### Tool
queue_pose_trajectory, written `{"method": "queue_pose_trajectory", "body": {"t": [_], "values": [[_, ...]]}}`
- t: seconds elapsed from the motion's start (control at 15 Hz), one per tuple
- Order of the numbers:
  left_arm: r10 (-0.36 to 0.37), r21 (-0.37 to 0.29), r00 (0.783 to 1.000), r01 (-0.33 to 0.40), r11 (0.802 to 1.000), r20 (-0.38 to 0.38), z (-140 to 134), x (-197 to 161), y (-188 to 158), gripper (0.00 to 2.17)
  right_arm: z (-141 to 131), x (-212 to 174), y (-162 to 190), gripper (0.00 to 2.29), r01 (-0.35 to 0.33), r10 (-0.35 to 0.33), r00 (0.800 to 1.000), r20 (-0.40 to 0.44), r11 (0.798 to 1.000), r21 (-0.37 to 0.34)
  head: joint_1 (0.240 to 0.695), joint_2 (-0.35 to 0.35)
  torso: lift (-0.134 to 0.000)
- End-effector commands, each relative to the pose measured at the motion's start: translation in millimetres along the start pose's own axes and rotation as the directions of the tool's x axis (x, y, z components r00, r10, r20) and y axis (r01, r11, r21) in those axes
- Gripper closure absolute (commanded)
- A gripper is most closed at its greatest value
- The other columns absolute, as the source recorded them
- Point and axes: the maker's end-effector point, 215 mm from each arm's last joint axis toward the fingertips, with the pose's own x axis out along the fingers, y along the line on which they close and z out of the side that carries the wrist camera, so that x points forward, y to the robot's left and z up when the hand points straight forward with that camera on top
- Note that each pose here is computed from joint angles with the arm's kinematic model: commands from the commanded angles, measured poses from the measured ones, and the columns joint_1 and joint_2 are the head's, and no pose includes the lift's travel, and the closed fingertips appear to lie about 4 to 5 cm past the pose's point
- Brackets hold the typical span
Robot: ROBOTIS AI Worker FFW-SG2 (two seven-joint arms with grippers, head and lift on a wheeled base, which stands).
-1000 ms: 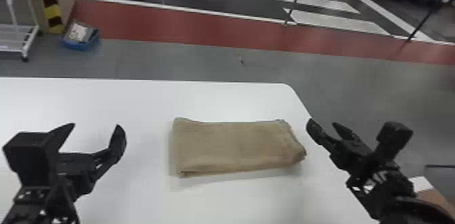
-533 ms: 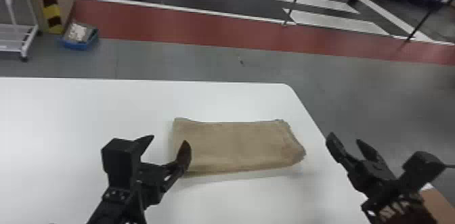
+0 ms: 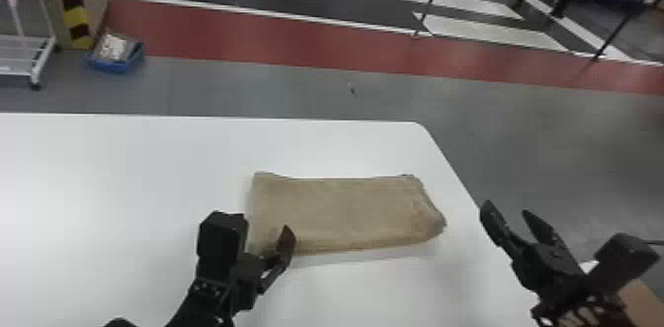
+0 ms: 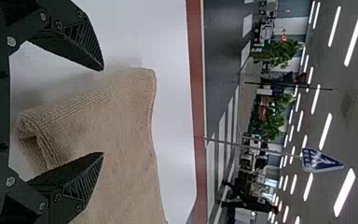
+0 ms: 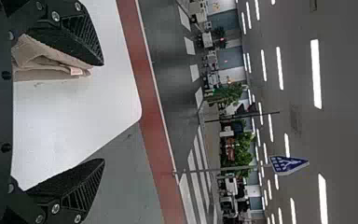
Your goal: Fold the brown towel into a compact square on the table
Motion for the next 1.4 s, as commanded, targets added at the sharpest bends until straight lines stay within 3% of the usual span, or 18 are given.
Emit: {"method": "queue_pose_trajectory", "body": {"t": [0.0, 0.4, 0.47, 0.8, 1.07, 1.33], "values": [[0.016, 0.023, 0.999, -0.015, 1.0, -0.045, -14.4, 0.7, 5.0, 0.4, 3.7, -1.2, -3.4, 0.18, 0.002, -0.002, 1.0, 0.006, 1.0, -0.001, 0.695, -0.35, -0.125], [0.029, 0.048, 0.997, -0.026, 0.999, -0.074, -22.0, -0.7, 12.9, 0.73, 6.9, 0.0, -0.8, 0.19, -0.009, 0.009, 1.0, 0.013, 1.0, 0.0, 0.695, -0.35, -0.125], [0.032, 0.045, 0.997, -0.029, 0.999, -0.065, -18.4, -1.6, 14.5, 1.02, 6.9, 0.0, -0.8, 0.19, -0.009, 0.009, 1.0, 0.013, 1.0, 0.0, 0.695, -0.35, -0.125], [0.042, 0.027, 0.999, -0.042, 0.999, -0.009, 8.1, -5.3, 21.5, 1.03, 8.1, 3.9, 3.8, 0.19, -0.016, 0.016, 1.0, 0.015, 1.0, 0.006, 0.695, -0.35, -0.125], [0.165, -0.01, 0.986, -0.165, 0.986, -0.008, 7.2, -15.2, 96.4, 1.03, 7.7, 6.7, 8.8, 0.19, -0.024, 0.024, 1.0, 0.016, 1.0, 0.009, 0.695, -0.35, -0.125], [0.305, -0.05, 0.952, -0.305, 0.951, 0.002, 2.5, -52.1, 189.6, 1.03, 2.4, 10.6, 21.5, 0.19, -0.044, 0.044, 0.999, 0.009, 0.999, 0.011, 0.695, -0.35, -0.125]]}}
